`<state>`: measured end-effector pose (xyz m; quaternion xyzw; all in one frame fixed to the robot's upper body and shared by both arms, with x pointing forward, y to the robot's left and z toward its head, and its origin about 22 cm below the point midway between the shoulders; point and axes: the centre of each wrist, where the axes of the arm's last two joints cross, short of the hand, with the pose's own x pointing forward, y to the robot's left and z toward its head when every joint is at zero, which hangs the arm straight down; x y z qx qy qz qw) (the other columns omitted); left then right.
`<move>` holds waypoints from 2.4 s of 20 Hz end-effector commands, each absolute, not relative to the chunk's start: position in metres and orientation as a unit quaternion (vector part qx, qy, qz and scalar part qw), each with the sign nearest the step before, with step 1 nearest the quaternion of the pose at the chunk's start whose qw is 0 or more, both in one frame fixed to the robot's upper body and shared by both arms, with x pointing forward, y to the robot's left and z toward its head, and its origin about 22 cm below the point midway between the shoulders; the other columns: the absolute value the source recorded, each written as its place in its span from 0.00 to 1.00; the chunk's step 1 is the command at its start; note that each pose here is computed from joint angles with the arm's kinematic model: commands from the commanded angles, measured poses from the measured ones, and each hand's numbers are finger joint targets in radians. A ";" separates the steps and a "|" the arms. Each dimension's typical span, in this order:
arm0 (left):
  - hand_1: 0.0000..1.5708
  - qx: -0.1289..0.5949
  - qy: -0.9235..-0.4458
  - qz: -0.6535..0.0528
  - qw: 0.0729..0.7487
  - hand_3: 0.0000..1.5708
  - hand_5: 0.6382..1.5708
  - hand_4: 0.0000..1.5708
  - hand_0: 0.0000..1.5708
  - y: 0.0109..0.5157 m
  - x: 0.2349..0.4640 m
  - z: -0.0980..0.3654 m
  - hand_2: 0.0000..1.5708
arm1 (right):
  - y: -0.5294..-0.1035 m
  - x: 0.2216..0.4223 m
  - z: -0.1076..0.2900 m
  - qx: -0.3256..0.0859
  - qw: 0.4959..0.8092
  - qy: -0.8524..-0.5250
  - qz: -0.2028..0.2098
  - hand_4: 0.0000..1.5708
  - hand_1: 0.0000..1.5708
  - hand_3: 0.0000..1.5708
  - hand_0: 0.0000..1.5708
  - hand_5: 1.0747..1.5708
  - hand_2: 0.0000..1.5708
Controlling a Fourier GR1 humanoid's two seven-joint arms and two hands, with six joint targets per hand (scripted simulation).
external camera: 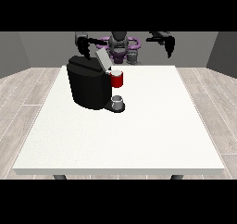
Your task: Insert the coffee pod into the coffee machine and close the lid
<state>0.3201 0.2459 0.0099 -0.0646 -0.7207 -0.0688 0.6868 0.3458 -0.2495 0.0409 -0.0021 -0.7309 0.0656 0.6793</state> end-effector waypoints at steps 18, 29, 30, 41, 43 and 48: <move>0.00 -0.036 -0.741 -0.062 0.667 0.00 1.00 0.00 0.00 0.259 0.294 0.024 0.00 | -0.220 0.389 0.066 0.004 0.659 -0.744 0.108 0.00 0.00 0.00 0.00 1.00 0.00; 0.00 -0.012 -0.748 -0.061 0.661 0.00 1.00 0.00 0.00 0.269 0.303 0.008 0.00 | -0.166 0.393 0.086 0.013 0.626 -0.763 0.162 0.12 0.00 0.00 0.00 1.00 0.00; 0.00 -0.016 -0.752 -0.042 0.658 0.00 1.00 0.00 0.00 0.293 0.299 0.012 0.00 | -0.194 0.393 0.082 0.019 0.631 -0.759 0.156 0.07 0.00 0.00 0.00 1.00 0.00; 0.00 -0.022 -0.743 -0.053 0.667 0.00 1.00 0.09 0.00 0.270 0.311 0.017 0.00 | -0.155 0.400 0.122 -0.018 0.606 -0.768 0.206 0.09 0.00 0.00 0.00 1.00 0.00; 0.00 -0.021 -0.755 -0.058 0.652 0.00 1.00 0.11 0.00 0.276 0.308 0.012 0.00 | -0.166 0.402 0.133 -0.006 0.592 -0.781 0.201 0.09 0.00 0.00 0.00 1.00 0.00; 0.00 -0.028 -0.749 -0.071 0.659 0.00 1.00 0.08 0.00 0.268 0.299 0.010 0.00 | -0.157 0.393 0.105 0.014 0.592 -0.779 0.205 0.02 0.00 0.00 0.00 1.00 0.00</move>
